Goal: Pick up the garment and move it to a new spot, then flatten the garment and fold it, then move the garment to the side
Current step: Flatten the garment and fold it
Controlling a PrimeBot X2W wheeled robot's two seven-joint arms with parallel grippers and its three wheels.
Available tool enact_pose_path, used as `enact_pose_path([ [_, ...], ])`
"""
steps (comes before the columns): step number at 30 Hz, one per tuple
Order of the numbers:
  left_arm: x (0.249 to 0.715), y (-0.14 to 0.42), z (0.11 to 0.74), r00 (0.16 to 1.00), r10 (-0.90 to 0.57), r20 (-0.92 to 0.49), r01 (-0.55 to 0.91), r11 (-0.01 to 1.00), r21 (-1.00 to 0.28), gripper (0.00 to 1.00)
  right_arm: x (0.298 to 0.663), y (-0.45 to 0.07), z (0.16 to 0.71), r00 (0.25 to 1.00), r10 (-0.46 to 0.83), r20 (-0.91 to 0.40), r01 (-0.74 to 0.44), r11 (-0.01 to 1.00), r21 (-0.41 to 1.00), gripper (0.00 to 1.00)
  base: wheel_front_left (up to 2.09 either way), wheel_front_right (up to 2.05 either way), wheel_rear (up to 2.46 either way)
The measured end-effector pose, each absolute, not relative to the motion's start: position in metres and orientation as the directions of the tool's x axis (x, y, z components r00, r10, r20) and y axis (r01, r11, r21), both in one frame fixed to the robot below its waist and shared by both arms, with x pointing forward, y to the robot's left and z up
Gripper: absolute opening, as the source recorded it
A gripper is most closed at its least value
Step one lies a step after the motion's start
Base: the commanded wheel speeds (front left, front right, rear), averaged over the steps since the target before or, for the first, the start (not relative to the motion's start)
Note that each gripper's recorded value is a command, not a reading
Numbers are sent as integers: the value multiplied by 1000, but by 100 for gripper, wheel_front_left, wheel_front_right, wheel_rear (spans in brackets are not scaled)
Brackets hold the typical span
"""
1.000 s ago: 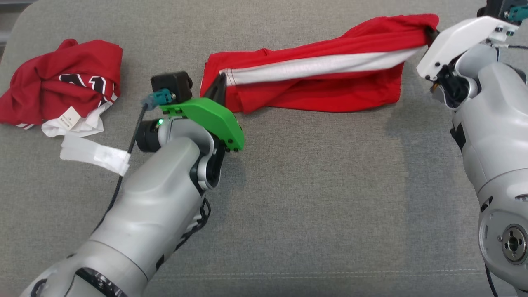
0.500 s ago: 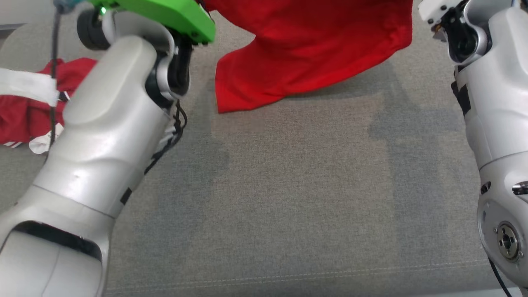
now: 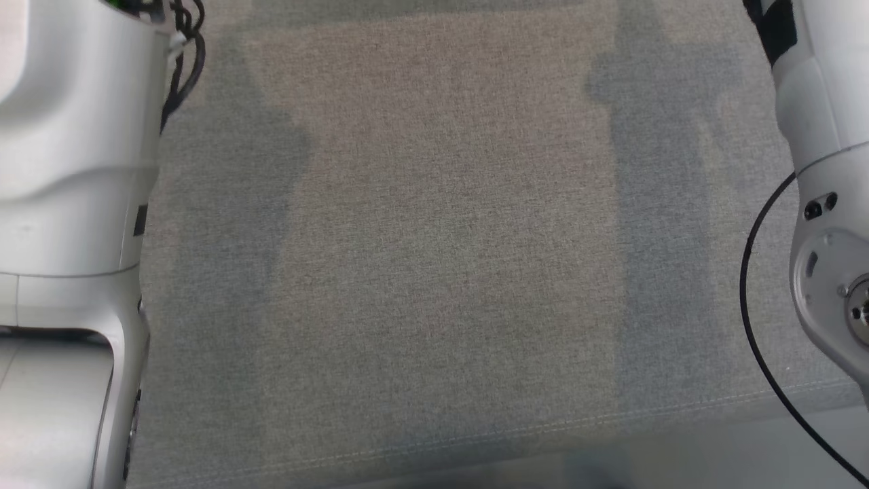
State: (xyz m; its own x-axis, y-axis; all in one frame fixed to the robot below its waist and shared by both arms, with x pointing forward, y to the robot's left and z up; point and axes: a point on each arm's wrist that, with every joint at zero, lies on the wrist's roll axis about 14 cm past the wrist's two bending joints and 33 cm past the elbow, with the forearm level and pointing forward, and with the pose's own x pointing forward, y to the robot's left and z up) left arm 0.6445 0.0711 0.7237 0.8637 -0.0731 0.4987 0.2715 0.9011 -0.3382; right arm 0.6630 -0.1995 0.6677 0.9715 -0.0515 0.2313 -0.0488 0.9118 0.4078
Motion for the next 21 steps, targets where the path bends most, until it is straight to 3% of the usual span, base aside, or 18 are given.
enact_pose_path([
  [7,656,67,726,802,-81,592,312,902,-299,0,688,-187,655,963,-12,270,-83,938,336,0,0,0,0],
  [16,656,84,641,873,-95,478,275,906,-321,0,688,-149,567,982,121,142,-153,958,241,0,0,0,0],
  [21,622,99,618,894,-65,443,269,869,-415,0,669,-139,531,979,205,8,-202,955,218,0,0,0,0],
])
